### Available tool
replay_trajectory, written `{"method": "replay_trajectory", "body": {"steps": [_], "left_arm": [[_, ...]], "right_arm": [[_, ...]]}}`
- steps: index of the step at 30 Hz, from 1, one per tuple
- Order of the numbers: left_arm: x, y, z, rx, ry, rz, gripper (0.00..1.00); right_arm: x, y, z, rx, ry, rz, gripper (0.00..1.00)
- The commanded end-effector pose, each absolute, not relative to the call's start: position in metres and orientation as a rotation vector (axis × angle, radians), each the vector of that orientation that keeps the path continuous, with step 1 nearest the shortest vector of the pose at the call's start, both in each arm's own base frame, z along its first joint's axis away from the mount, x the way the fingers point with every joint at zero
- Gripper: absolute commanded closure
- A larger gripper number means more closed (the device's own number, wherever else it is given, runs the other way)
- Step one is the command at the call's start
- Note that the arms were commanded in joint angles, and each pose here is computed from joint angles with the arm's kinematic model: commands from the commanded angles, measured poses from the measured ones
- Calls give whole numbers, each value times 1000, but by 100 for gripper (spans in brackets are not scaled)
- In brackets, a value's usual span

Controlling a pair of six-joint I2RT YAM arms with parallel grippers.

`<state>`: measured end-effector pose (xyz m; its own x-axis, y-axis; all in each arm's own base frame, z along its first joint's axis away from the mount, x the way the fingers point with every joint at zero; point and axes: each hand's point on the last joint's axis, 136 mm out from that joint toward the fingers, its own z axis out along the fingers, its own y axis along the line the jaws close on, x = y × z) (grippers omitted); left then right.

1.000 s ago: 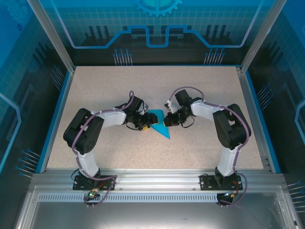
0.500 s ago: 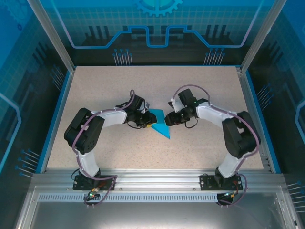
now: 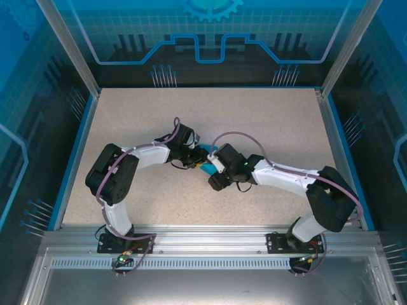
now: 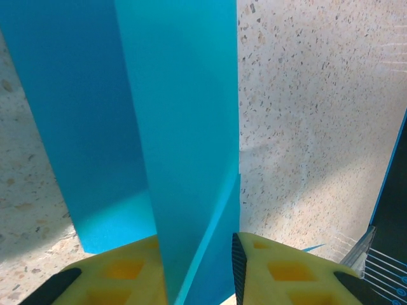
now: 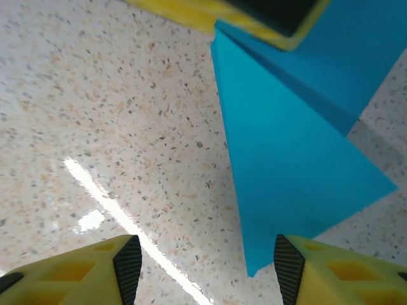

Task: Fold a paper plane with a square sheet of paper (fold left side to right side)
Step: Fourth fold the wing at the center of the table.

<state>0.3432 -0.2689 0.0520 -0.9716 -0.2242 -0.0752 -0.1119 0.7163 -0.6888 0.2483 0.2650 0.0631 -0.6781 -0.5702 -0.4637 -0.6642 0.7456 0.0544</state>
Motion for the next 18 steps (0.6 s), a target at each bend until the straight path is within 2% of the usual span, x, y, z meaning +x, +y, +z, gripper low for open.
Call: {"method": "replay_trajectory", "body": {"steps": [1,18], "left_arm": [[348,-271,61,-294,2759,-1089,68],[358,-275,68,-323,2747,-1088,69]], "right_arm": [[265,266,59,-957,2458,177,40],[275,271,30,-997,2453,108,47]]}}
